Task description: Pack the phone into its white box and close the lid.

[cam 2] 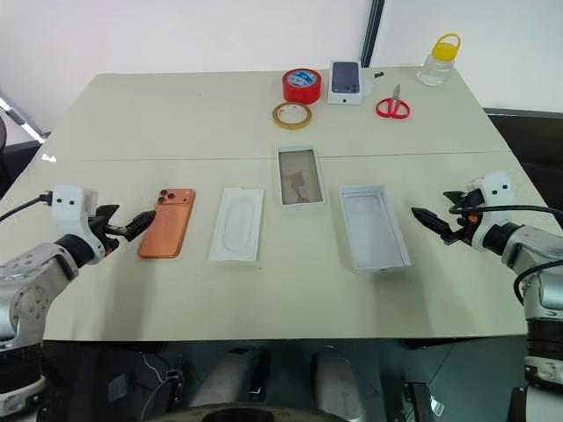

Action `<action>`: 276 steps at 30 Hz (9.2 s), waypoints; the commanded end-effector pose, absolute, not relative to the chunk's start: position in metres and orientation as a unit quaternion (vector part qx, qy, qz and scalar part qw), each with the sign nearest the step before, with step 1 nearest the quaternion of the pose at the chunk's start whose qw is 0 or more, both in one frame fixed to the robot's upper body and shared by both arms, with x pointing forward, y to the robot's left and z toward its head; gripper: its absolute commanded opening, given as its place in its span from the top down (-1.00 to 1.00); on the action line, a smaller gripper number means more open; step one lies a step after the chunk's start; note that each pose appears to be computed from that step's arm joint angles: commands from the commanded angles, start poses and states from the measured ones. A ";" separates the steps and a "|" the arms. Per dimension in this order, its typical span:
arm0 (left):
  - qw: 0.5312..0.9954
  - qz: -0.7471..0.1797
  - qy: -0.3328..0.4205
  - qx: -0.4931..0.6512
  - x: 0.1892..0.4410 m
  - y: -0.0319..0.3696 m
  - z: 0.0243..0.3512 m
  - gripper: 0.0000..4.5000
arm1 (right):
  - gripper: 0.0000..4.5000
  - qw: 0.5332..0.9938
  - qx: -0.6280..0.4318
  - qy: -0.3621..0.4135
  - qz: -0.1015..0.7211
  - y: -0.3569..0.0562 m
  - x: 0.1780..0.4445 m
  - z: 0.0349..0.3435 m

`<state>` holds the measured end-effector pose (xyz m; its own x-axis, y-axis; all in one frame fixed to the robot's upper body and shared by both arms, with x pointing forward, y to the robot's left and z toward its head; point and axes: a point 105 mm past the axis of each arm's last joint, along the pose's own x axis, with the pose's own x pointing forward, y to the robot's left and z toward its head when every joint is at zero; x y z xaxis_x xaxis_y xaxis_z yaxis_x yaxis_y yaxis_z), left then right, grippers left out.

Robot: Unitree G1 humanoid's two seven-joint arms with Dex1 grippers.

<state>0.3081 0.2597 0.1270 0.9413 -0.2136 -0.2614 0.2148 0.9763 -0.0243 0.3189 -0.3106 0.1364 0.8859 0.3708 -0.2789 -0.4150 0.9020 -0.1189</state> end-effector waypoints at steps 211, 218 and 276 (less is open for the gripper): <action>0.931 -0.345 0.088 0.085 0.270 0.184 0.132 -0.68 | 0.99 0.799 -0.341 0.130 0.478 -0.030 0.322 0.120; 0.980 -0.123 0.147 -0.047 0.306 0.256 0.140 -0.78 | 1.00 0.818 -0.311 0.048 0.482 0.010 0.337 0.159; 0.867 -0.195 0.340 -0.309 0.307 0.198 0.103 -0.98 | 1.00 0.762 -0.364 0.049 0.533 0.085 0.339 0.102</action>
